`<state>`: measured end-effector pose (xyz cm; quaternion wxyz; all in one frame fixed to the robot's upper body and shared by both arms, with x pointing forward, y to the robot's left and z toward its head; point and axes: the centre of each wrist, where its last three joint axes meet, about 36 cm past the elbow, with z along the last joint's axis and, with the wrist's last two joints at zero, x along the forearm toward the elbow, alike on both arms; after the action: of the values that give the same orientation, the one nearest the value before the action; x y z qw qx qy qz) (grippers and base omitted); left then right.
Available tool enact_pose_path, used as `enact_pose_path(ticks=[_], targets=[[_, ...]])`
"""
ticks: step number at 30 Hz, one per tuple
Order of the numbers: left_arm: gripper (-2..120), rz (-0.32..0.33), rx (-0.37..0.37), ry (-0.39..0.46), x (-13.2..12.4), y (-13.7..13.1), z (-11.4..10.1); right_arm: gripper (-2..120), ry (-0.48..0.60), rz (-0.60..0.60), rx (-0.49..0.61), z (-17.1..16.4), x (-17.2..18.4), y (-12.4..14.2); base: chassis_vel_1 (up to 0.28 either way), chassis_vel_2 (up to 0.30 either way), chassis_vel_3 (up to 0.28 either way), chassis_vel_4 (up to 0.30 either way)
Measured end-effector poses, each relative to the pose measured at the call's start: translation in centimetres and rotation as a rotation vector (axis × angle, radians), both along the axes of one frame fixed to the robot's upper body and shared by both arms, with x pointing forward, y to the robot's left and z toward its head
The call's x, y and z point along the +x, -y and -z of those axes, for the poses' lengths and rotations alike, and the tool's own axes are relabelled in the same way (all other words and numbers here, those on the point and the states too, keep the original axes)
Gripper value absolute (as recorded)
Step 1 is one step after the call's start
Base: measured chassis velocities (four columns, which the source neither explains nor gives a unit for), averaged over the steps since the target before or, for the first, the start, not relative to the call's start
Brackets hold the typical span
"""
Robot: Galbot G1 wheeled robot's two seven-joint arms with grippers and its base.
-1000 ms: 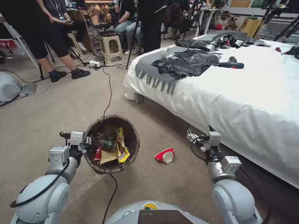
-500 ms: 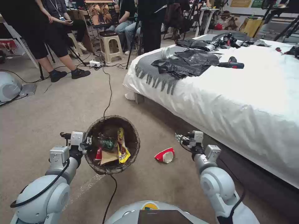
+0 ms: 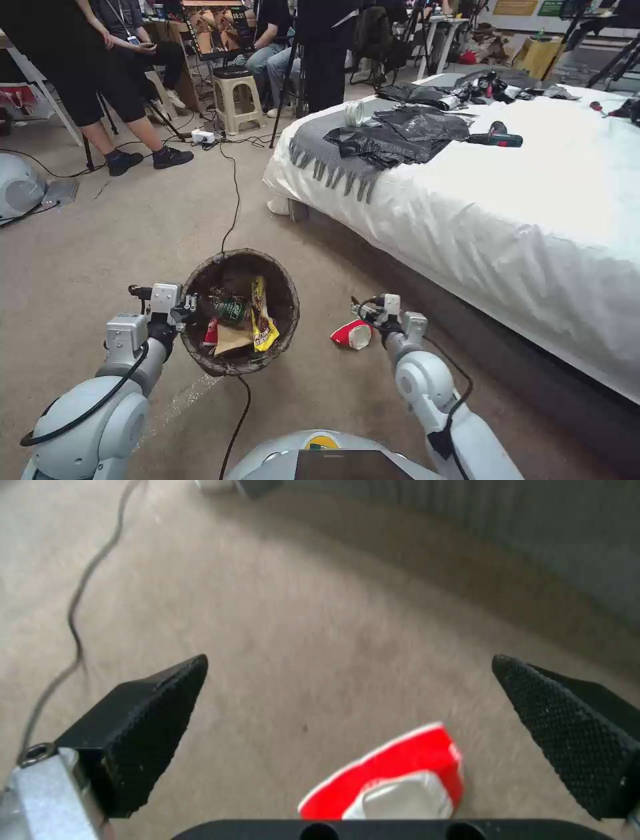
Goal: Pick up the trash bin, then pick up the garbage from the floor and place it into the trash bin.
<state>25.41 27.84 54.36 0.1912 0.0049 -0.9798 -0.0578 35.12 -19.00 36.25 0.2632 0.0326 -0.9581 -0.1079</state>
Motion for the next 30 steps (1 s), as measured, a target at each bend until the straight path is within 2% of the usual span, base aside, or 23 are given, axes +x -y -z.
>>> enact_pose_path(ticks=[6, 17, 30], targets=[[3, -0.004, -0.003, -0.001, 0.0, 0.0, 0.0, 100, -0.052, 0.001, -0.011, 2.7, 1.4, -0.7, 0.000, 0.000, 0.000, 0.000], [3, -0.006, -0.004, 0.000, 0.0, 0.1, 0.1, 100, -0.131, 0.053, -0.058, 7.2, 6.3, -0.3, 0.000, 0.000, 0.000, 0.000], [3, -0.004, -0.002, 0.006, 0.1, 0.1, 0.0, 100, -0.202, 0.090, -0.072, 10.1, 7.0, -0.3, 0.000, 0.000, 0.000, 0.000]])
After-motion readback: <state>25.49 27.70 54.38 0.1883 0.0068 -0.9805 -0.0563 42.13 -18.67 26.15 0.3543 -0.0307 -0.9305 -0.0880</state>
